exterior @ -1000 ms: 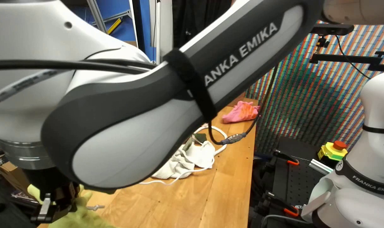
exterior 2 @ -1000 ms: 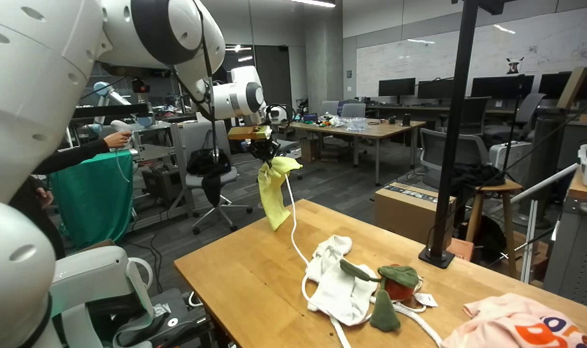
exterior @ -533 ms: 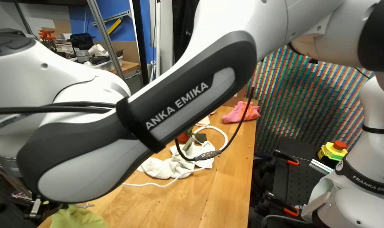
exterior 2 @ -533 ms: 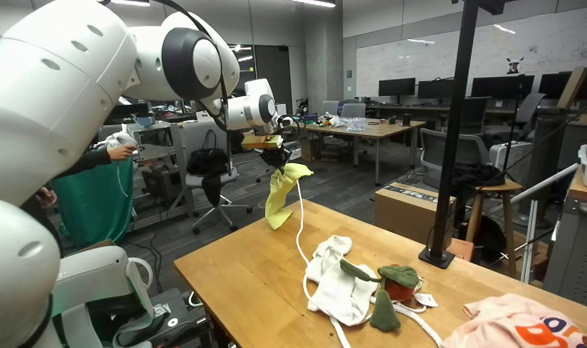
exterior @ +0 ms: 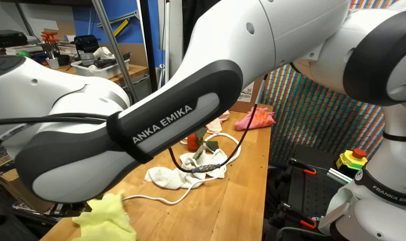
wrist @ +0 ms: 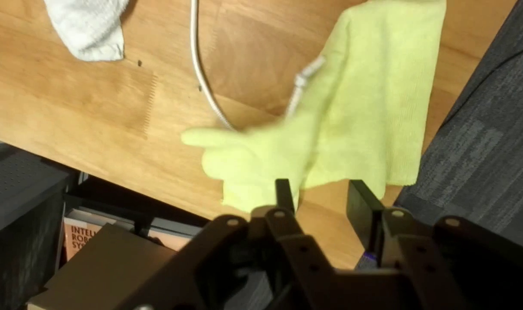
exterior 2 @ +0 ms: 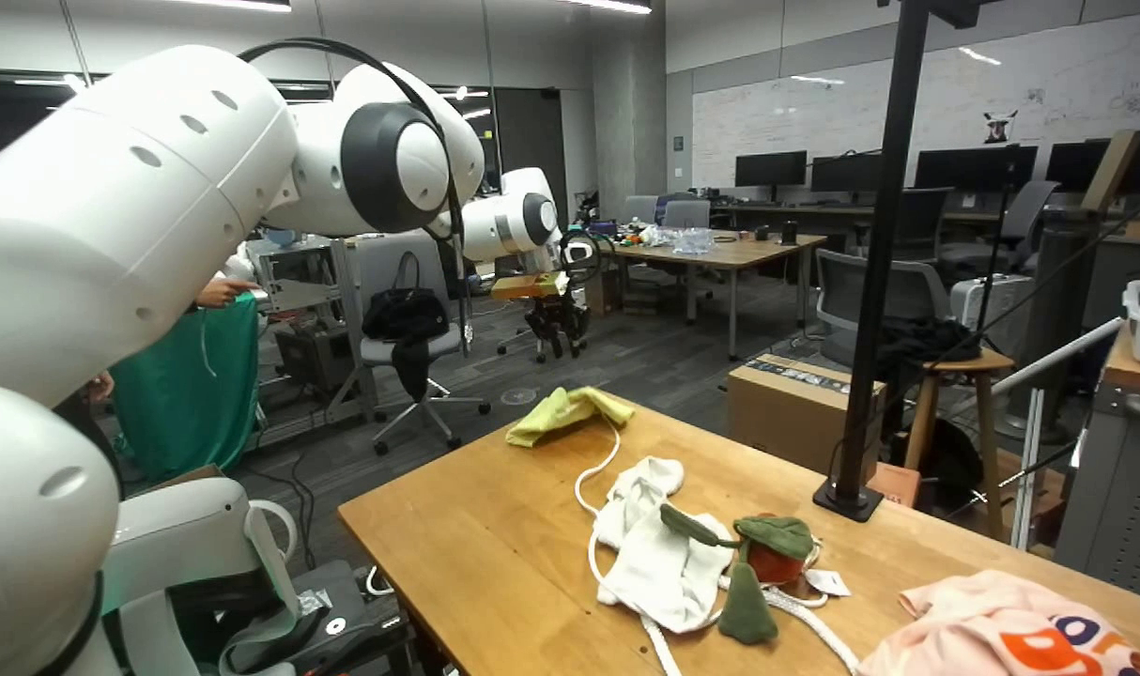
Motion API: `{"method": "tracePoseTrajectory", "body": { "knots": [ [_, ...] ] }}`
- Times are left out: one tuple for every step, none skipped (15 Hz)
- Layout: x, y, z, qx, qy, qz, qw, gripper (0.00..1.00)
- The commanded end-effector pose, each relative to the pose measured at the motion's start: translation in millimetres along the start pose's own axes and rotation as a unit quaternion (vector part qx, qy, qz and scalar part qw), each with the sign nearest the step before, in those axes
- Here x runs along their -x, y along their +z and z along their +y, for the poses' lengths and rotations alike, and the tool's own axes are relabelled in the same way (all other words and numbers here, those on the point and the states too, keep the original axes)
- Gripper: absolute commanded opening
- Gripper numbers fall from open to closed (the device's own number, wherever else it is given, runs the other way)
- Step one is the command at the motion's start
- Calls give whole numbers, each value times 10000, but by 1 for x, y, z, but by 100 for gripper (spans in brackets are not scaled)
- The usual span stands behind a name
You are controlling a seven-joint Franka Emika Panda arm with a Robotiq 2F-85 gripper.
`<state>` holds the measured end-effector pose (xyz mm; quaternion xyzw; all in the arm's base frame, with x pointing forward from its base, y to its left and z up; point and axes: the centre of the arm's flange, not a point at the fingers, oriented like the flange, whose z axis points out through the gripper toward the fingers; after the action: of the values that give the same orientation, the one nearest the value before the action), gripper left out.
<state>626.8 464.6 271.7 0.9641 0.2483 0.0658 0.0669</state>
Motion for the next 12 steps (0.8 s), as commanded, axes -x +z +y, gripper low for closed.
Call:
{"method": "tracePoseTrajectory", "body": {
  "knots": [
    [-20, -17, 3, -39, 67, -365, 9993, 73],
    [-19, -23, 4, -59, 75, -433, 9990, 80],
    [-17, -28, 6, -85, 103, -488, 9987, 88],
    [-15, -33, 9, -87, 151, -526, 9985, 95],
    [-10, -38, 13, -138, 215, -596, 9979, 99],
    [-5, -41, 17, -198, 256, -628, 9975, 100],
    [3, -45, 23, -290, 338, -665, 9968, 100],
    [9, -48, 29, -377, 410, -663, 9962, 100],
    [17, -53, 35, -522, 496, -659, 9952, 100],
    [22, -54, 40, -637, 557, -664, 9942, 100],
    [26, -57, 45, -749, 645, -653, 9930, 100],
    [34, -58, 51, -862, 715, -662, 9915, 100]
  ]
}}
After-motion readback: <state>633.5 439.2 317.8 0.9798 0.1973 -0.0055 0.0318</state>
